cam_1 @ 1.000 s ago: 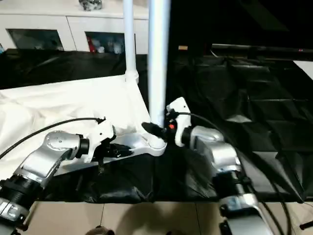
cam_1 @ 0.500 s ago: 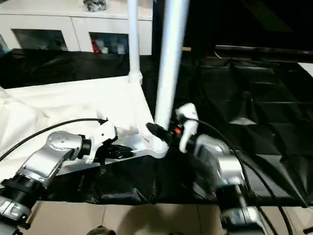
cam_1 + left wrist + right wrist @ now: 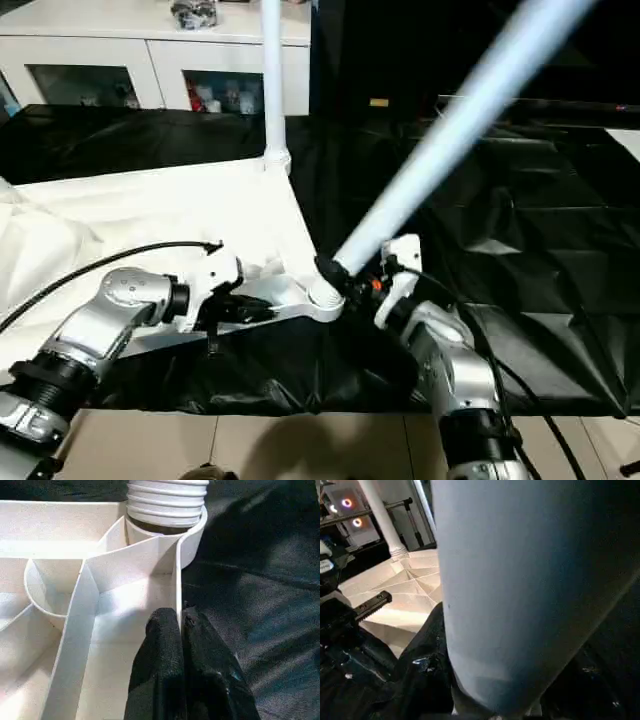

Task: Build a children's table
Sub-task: Insert table leg to table base

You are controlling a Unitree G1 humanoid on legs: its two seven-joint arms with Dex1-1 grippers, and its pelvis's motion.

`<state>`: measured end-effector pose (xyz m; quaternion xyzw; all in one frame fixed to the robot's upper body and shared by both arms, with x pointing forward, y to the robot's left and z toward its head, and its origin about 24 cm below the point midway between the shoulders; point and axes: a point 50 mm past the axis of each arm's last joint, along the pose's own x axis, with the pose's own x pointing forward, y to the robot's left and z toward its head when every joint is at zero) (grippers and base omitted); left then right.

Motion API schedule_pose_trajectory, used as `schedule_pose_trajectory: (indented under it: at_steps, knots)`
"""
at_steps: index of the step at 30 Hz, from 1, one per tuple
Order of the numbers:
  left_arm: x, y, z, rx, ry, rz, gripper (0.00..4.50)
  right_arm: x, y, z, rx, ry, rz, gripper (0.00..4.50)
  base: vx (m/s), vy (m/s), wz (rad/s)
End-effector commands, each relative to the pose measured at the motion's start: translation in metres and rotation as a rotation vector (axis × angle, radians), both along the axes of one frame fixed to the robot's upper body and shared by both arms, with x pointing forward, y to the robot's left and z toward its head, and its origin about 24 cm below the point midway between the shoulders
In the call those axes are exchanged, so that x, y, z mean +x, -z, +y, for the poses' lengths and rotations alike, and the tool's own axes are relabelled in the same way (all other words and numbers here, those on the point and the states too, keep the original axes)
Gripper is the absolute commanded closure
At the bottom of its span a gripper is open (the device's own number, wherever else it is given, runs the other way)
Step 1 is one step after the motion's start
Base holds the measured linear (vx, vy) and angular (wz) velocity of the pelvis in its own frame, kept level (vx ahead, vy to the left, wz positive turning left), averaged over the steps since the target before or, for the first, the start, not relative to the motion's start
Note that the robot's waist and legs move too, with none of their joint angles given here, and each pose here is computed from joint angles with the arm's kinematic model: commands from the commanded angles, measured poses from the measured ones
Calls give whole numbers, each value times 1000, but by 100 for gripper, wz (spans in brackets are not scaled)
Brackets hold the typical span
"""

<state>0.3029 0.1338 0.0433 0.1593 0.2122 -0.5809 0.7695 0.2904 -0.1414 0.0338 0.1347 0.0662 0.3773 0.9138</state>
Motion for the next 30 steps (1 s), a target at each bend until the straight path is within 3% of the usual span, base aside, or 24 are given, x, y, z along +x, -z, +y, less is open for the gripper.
schedule_pose_trajectory:
  at_steps: [1,7,11,23,30]
  knots:
    - [8,-7,10,35,-40,-37,450,-11,26,-17,-123,24,106,260,0,0,0]
    - [8,-8,10,38,-37,-49,450,-3,10,-13,-238,-43,39,260,0,0,0]
    - [6,-10,10,43,-20,-62,450,6,-4,1,-308,-151,19,260,0,0,0]
    - [1,-12,15,72,17,-67,450,7,4,13,-441,-390,86,260,0,0,0]
    - [-3,-22,18,77,77,-74,450,2,6,14,-442,-529,73,260,0,0,0]
